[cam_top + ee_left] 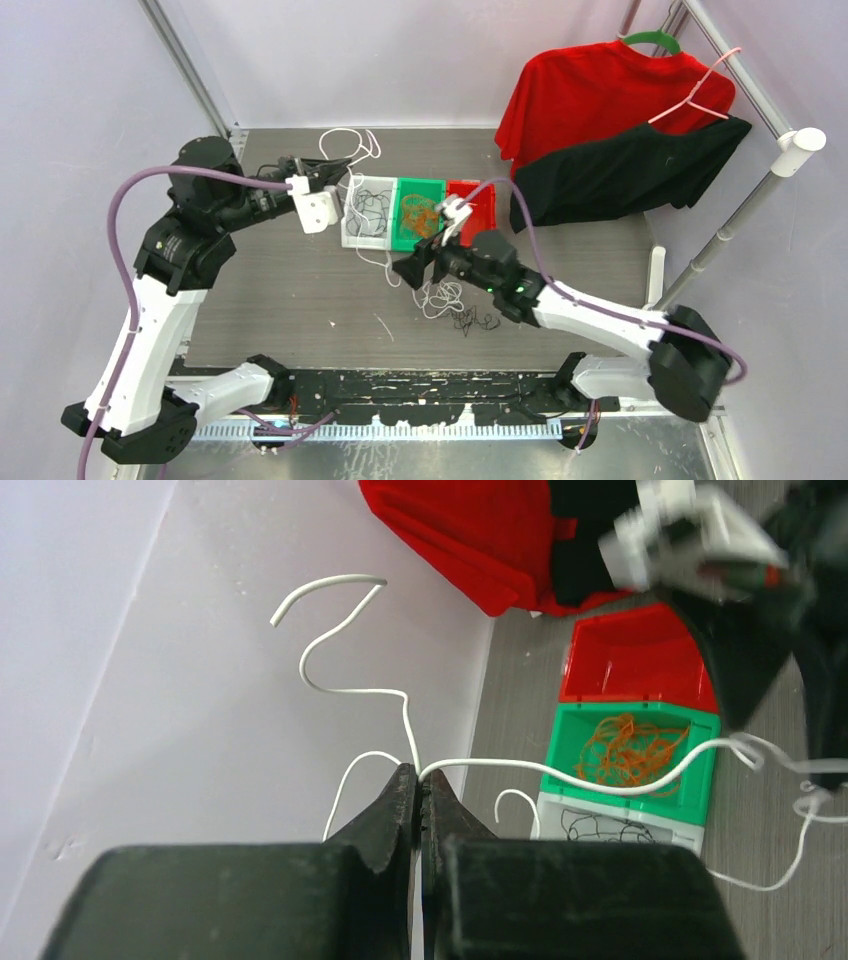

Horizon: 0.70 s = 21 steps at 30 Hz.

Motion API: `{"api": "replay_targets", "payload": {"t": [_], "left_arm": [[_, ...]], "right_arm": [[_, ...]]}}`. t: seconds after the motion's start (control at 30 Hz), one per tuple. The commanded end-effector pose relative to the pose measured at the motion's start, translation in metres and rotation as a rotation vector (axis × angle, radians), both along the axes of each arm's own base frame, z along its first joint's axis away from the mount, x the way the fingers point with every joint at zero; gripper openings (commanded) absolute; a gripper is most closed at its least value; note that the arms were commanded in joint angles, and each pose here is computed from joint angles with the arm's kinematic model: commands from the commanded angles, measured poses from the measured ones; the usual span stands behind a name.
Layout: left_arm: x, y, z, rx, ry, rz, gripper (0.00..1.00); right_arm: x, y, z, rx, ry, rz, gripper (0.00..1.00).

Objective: Untangle the cables
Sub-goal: Untie the cable.

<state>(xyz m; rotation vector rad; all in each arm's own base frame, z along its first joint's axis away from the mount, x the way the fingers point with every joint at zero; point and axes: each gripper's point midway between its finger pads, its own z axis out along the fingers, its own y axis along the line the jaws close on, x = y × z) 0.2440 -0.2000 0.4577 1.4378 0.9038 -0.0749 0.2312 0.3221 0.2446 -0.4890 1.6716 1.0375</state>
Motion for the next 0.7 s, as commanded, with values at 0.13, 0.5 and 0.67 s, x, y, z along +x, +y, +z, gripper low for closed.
{"api": "replay_targets", "payload": {"t": [0.13,0.5,0.67], "left_arm": [[-0.022,-0.001,0.063,-0.178,-0.004,-0.034,0.00],[-0.036,0.006,0.116,-0.283,-0.061,-0.037,0.00],[-0.038,-0.002,0.096,-0.274,0.071,-0.068,0.00]], "right_arm": [[0.008,0.048,-0.093,-0.117,0.101,0.007,0.67],[0.010,0.023,-0.145,-0.144,0.157,-0.140,0.24],[0.015,0.007,-0.065,-0.102,0.002,-0.176,0.60]]}}
